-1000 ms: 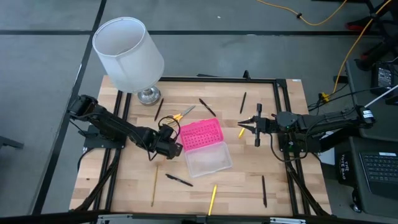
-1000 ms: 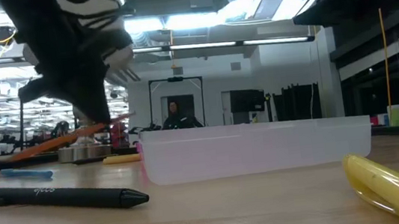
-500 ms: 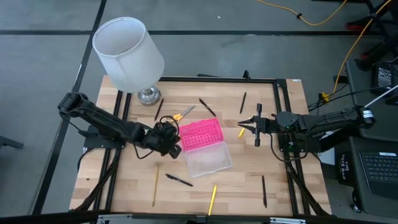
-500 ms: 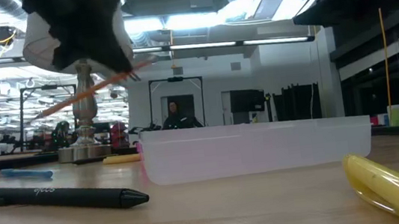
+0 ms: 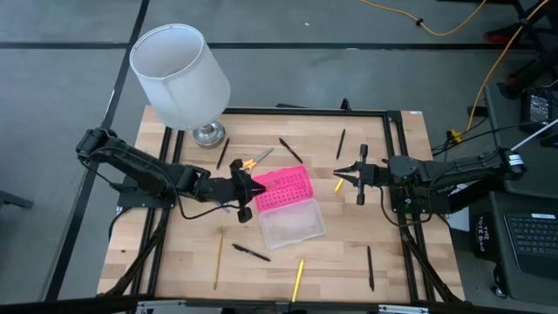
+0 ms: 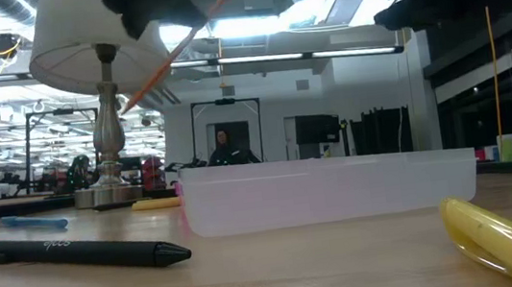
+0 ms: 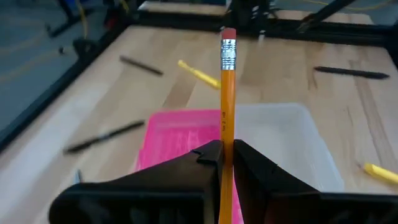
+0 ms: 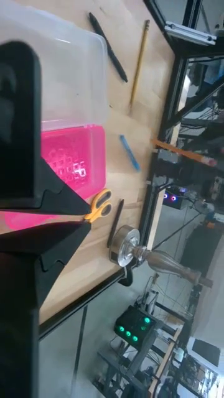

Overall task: Pick & place school supplies into a supply box
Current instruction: Put the orange pencil into the pink supply box

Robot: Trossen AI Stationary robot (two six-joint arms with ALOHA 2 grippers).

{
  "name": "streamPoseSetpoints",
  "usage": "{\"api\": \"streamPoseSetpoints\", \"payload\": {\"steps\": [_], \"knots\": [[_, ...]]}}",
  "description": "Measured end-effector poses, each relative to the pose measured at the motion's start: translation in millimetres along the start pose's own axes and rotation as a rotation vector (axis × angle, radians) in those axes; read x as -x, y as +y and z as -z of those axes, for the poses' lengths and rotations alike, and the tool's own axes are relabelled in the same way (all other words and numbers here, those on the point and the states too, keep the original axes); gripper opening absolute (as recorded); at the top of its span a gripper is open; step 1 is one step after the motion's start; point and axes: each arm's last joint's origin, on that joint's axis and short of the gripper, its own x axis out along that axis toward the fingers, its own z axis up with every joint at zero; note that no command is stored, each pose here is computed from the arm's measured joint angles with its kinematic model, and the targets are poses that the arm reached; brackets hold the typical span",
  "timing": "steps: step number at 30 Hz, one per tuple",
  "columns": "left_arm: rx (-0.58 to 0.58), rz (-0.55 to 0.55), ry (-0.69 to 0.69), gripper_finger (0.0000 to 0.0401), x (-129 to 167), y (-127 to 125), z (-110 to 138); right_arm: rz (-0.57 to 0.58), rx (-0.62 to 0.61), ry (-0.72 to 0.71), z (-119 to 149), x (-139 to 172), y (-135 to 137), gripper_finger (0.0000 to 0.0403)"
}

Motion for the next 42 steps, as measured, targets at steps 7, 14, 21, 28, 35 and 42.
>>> {"api": "streamPoseSetpoints", "payload": {"steps": [7, 14, 21, 28, 35, 42], "knots": [[-0.126, 0.116, -0.119, 0.0024, -4, 4, -16, 0.026, 0.012, -0.108, -17, 1, -4, 0.0035], [-0.188, 0.158, -0.168, 0.0024, -10, 16, -24, 0.031, 0.007, -0.13, -28, 2, -7, 0.0035], [-0.227, 0.15, -0.202, 0.0024, -14, 27, -30, 0.029, -0.02, -0.13, -28, 3, -7, 0.0035], [-0.171, 0.135, -0.202, 0.0024, -17, 36, -32, 0.018, -0.169, -0.13, -28, 2, -7, 0.0035], [-0.184, 0.199, -0.135, 0.0024, -35, 32, -21, 0.005, -0.243, -0.13, -28, 2, -6, 0.0035], [-0.081, 0.255, -0.084, 0.0024, -51, 23, -20, 0.004, -0.241, -0.123, -27, 2, -6, 0.0035]]}}
